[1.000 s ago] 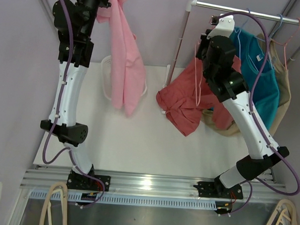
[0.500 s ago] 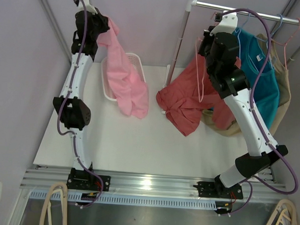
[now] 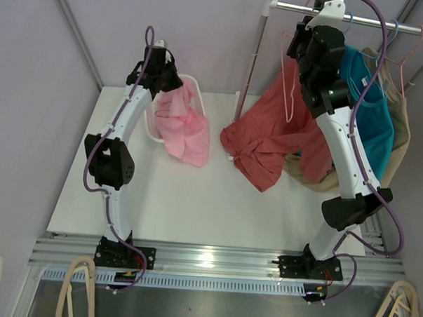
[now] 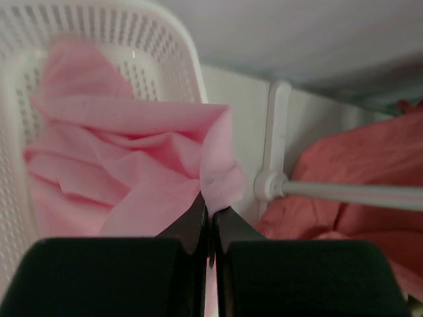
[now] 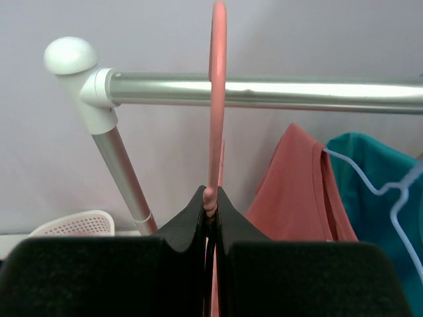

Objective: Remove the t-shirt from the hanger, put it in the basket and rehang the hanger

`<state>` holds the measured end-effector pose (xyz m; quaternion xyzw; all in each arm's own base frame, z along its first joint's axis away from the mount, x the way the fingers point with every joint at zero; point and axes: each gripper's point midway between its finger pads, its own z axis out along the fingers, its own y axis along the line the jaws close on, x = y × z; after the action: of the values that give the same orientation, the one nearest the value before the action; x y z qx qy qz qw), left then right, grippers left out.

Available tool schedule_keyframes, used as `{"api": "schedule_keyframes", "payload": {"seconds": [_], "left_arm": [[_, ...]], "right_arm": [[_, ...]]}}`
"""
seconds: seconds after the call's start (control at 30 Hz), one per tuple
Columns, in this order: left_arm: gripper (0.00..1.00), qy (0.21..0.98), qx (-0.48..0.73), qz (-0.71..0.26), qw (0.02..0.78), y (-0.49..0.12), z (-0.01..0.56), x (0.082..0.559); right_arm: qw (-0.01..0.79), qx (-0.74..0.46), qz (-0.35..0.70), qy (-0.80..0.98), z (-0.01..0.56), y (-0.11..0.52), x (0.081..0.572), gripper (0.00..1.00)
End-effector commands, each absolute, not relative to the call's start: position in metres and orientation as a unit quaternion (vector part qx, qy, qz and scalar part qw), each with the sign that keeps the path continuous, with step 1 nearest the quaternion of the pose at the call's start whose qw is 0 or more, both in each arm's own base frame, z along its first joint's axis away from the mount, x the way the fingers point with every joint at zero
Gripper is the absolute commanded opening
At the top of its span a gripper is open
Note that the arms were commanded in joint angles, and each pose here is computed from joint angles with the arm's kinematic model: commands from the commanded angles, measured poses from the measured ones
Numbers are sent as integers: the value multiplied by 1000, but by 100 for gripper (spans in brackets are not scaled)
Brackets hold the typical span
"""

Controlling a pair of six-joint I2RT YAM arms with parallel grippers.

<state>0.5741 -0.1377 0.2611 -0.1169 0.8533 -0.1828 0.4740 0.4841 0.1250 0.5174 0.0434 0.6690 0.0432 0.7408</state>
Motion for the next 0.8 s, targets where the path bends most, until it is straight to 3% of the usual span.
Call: {"api": "schedule_keyframes", "payload": {"seconds": [0.0,0.17,0.23,0.27,0.3,0.5,0.77], "left_arm": [[1,888,-153,-191,389,-138,229,545],[4,925,-157,-191,289,-145,154,524],[55,922,-162,-205,285,-147,147,525],[71,923,-162,-213,277,-149,140,522],[99,923,-161,-213,277,-150,138,522],[100,918,-151,-171,323,-133,166,519],[99,869,-103,-174,451,-141,260,485]], "right_arm": [[770,41,70,633,549,131,492,0],[778,26,77,623,552,144,511,0],[784,27,78,615,554,146,518,0],[784,29,77,615,553,146,521,0],[783,29,70,618,548,146,527,0],[797,38,51,601,552,141,539,0],[793,46,41,606,535,140,561,0]]}}
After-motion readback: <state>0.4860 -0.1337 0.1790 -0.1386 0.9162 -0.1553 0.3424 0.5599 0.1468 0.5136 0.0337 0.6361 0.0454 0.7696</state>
